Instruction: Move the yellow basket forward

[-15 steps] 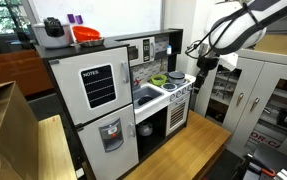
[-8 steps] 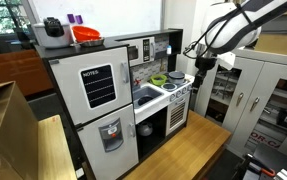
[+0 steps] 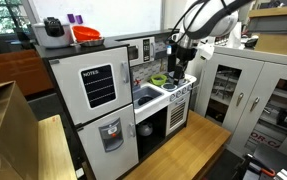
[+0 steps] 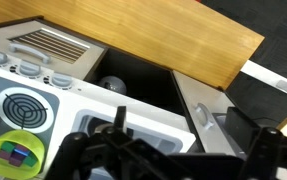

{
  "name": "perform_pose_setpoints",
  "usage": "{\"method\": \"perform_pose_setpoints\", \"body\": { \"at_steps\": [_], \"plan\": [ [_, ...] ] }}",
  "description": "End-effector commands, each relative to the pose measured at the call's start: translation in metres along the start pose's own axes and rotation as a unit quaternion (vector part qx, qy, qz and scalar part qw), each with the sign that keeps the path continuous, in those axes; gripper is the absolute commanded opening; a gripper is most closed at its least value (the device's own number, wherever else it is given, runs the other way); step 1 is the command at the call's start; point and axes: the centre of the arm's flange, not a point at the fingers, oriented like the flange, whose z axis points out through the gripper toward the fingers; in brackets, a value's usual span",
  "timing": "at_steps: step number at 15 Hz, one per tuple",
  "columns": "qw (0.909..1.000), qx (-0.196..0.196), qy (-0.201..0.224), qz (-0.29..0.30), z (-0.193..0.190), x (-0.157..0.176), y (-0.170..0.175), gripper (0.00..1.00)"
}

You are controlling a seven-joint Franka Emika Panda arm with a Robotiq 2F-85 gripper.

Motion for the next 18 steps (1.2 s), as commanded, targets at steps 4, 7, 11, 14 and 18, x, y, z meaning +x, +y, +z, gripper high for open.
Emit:
{"method": "perform_pose_setpoints", "body": {
  "at_steps": [4, 7, 11, 14, 18],
  "plan": [
    [0.9853, 0.04, -0.091, -0.139, -0.028, 0.072, 0.037, 1.0],
    [0.9892, 0.038, -0.072, -0.122, -0.023, 0.057, 0.027, 1.0],
    [0.9877, 0.044, -0.08, -0.127, -0.019, 0.059, 0.026, 1.0],
    [0.9877, 0.044, -0.08, -0.127, -0.02, 0.059, 0.026, 1.0],
    [0.9902, -0.047, 0.028, -0.128, -0.017, 0.06, 0.06, 1.0]
  ]
}}
